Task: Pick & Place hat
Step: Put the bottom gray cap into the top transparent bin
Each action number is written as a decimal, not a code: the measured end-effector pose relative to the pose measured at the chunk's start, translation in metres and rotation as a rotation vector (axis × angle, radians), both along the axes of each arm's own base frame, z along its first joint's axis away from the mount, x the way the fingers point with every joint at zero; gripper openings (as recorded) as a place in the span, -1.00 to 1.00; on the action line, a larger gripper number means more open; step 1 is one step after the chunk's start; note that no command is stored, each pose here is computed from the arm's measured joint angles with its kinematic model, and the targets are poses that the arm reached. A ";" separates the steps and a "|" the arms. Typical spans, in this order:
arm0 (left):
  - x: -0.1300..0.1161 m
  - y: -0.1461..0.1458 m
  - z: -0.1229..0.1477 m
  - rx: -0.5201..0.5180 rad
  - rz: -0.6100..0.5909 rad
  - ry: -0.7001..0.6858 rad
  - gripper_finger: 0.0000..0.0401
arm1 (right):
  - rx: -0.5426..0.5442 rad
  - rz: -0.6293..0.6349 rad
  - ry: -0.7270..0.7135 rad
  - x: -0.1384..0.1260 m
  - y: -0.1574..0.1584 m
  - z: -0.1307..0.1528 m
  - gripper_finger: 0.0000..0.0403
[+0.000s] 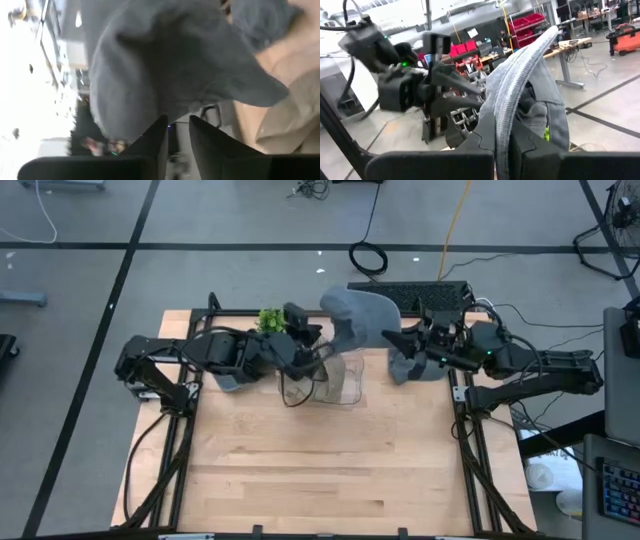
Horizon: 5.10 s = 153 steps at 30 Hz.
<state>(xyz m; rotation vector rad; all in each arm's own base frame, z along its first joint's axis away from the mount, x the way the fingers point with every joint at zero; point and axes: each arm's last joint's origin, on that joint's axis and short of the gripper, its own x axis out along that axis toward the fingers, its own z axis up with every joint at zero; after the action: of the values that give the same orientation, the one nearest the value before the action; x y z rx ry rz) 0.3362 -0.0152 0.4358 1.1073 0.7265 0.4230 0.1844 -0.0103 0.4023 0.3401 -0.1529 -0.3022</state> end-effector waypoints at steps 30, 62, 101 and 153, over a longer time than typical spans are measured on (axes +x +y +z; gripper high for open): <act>-0.017 0.073 0.042 -1.283 -0.227 -0.686 0.43 | -0.168 0.264 -0.219 -0.045 0.009 0.030 -1.00; 0.004 0.076 0.032 -1.428 -0.329 -0.639 -0.88 | -0.150 0.266 -0.235 -0.043 0.009 0.031 -1.00; -0.118 0.133 0.139 -1.435 -0.494 -1.016 -0.88 | -0.251 -0.369 0.298 -0.022 -0.009 -0.011 0.35; -0.046 0.266 -0.029 -1.025 -0.101 -0.130 -0.88 | -0.227 -0.366 0.313 -0.013 -0.009 -0.016 0.37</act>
<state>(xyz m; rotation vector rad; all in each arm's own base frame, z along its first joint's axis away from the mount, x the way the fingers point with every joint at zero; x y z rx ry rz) 0.2906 0.2506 0.4068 0.1445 0.6392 -0.0002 0.1715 -0.0194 0.3866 0.0345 0.0610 -0.6892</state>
